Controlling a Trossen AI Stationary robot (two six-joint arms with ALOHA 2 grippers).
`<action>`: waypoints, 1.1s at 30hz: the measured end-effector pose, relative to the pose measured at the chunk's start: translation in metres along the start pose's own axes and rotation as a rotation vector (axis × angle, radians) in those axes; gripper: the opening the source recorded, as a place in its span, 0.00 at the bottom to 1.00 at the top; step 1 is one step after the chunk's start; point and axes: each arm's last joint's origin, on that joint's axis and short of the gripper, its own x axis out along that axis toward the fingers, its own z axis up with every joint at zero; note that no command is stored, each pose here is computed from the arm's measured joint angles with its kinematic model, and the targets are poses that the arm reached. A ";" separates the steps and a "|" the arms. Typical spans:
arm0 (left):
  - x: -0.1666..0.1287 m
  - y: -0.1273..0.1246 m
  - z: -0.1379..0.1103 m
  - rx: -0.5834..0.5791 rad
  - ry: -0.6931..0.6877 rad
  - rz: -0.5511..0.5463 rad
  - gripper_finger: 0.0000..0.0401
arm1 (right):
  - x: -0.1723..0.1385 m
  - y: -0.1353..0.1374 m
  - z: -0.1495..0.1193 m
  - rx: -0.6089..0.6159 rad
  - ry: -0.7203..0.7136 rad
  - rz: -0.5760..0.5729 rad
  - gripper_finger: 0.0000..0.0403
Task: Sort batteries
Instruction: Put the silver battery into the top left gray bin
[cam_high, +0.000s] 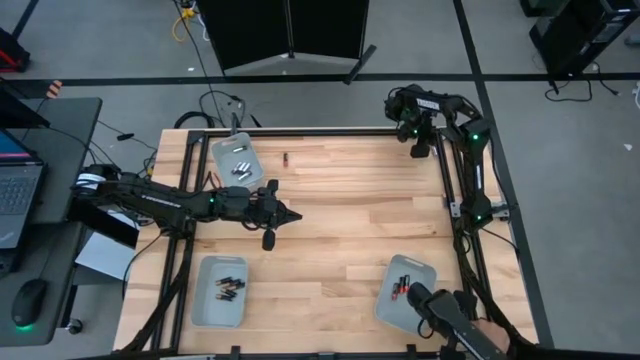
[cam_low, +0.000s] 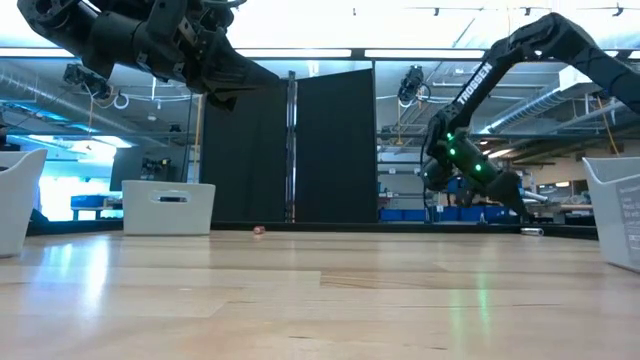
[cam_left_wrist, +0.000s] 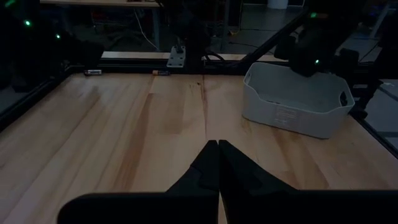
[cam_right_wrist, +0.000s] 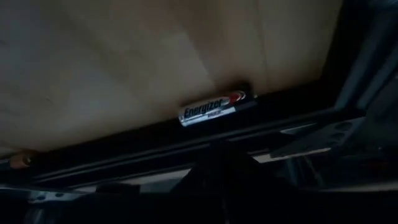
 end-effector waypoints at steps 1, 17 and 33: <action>0.000 0.000 0.000 0.001 -0.002 0.000 0.01 | 0.003 -0.001 0.001 0.002 0.018 0.008 0.02; 0.000 0.000 -0.001 0.001 0.006 0.002 0.01 | 0.021 -0.005 0.008 0.014 0.099 0.008 0.02; 0.000 0.000 -0.002 0.001 0.021 0.004 0.01 | 0.014 0.006 0.024 -0.100 -0.058 0.093 0.02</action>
